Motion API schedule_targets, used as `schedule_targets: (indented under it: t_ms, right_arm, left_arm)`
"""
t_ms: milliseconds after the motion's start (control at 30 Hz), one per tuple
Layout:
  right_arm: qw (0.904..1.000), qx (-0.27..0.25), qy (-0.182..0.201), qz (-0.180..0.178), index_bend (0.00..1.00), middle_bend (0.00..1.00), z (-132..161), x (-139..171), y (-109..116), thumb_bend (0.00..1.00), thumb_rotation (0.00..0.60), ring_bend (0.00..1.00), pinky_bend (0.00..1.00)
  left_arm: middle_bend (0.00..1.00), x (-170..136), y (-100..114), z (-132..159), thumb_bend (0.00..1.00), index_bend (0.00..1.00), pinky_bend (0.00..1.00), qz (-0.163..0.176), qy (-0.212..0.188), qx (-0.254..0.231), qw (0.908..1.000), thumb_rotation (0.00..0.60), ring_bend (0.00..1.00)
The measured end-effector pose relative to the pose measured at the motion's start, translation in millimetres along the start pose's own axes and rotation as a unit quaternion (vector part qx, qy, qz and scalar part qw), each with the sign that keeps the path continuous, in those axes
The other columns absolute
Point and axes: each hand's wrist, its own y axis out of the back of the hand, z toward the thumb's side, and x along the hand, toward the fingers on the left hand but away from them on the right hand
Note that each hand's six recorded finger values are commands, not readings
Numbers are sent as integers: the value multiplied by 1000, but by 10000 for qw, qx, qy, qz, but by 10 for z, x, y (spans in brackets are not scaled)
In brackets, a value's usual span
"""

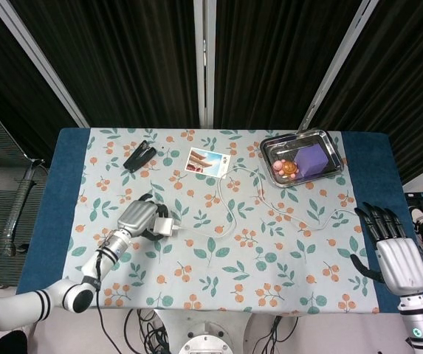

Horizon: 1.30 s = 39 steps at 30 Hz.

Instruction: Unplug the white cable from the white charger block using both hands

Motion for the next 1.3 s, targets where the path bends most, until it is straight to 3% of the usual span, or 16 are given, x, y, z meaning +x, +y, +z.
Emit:
schedule_targets:
  t_ms: [267, 467, 733, 867, 1067, 1300]
  right_arm:
    - [9963, 44, 799, 310, 4, 1, 567, -381, -12, 211, 600, 0, 0]
    - [9936, -263, 919, 597, 145, 57, 992, -697, -149, 139, 600, 0, 0]
    - [9877, -1013, 643, 1006, 306, 126, 1506, -1022, -519, 135, 600, 0, 0]
    - [9845, -1289, 491, 1082, 364, 161, 1734, -1145, -676, 240, 600, 0, 0]
    - [9855, -1446, 170, 872, 387, 166, 1912, -1292, -785, 266, 600, 0, 0]
    - [9824, -1537, -127, 1055, 388, 167, 2015, -1418, -973, 266, 600, 0, 0]
  left_arm:
    - [548, -58, 163, 426, 278, 569, 142, 44, -443, -787, 9959, 600, 358]
    - [546, -4, 250, 536, 275, 568, 145, 207, -389, -496, 9978, 600, 358]
    - [544, 74, 383, 770, 274, 568, 146, 584, -148, -114, 9981, 600, 358]
    - [543, 83, 428, 928, 274, 569, 147, 698, -106, -113, 9974, 600, 358]
    - [541, 87, 414, 1021, 272, 568, 148, 779, 10, -66, 9969, 600, 358]
    - [540, 90, 379, 1057, 271, 568, 149, 784, 102, -72, 9968, 600, 358]
